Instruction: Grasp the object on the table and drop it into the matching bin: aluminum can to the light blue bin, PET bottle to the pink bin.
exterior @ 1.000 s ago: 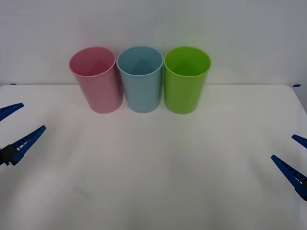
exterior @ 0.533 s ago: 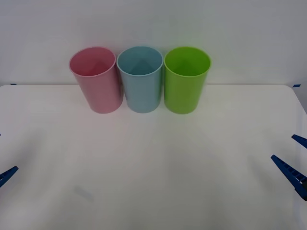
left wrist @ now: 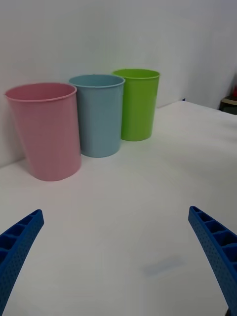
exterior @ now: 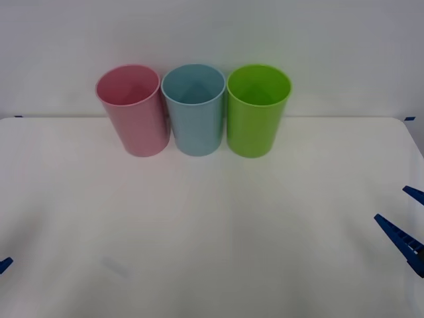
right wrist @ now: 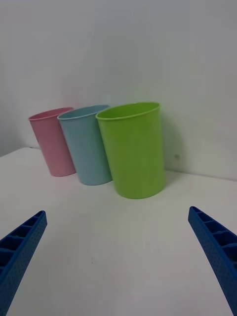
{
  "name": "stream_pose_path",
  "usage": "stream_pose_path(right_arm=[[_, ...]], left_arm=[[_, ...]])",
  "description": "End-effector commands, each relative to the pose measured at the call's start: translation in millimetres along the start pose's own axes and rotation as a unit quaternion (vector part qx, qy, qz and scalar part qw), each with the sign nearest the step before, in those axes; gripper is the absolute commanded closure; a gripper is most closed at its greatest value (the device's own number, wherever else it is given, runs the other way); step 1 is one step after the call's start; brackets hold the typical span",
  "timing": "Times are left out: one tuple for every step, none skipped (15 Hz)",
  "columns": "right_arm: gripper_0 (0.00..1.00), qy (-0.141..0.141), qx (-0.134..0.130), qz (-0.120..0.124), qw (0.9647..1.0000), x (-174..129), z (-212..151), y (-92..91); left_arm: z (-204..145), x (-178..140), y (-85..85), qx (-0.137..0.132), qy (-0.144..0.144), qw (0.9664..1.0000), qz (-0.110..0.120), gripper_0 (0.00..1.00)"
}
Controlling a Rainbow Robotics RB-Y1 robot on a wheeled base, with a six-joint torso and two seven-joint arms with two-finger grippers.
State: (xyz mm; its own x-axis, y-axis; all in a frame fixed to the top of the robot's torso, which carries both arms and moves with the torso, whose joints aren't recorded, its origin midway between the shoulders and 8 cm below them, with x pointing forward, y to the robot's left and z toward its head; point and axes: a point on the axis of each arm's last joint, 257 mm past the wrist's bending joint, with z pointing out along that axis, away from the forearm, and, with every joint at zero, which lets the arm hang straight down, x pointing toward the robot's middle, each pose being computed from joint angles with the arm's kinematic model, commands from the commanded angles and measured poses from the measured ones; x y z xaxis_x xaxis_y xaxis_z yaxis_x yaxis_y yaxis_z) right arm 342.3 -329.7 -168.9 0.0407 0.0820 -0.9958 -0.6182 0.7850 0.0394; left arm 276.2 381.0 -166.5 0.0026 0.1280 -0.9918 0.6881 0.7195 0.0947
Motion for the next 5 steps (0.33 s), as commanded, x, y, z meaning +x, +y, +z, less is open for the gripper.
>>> stream_pose_path(right_arm=[[0.00, 0.000, 0.000, 0.000, 1.0000, 0.0, 0.0, 0.0], [0.00, 0.000, 0.000, 0.000, 1.0000, 0.0, 0.0, 0.0], [0.00, 0.000, 0.000, 0.000, 1.0000, 0.0, 0.0, 0.0], [0.00, 0.000, 0.000, 0.000, 1.0000, 0.0, 0.0, 0.0], [0.00, 0.000, 0.000, 0.000, 1.0000, 0.0, 0.0, 0.0]], left_arm=[[7.4, 5.0, -9.3, 0.014, -0.003, 0.9998, -0.013, 0.00], [7.4, 5.0, -9.3, 0.014, -0.003, 0.9998, -0.013, 0.00], [7.4, 5.0, -9.3, 0.014, -0.003, 0.9998, -0.013, 0.00], [7.4, 5.0, -9.3, 0.014, -0.003, 0.9998, -0.013, 0.00], [7.4, 5.0, -9.3, 0.014, -0.003, 0.9998, -0.013, 0.00]])
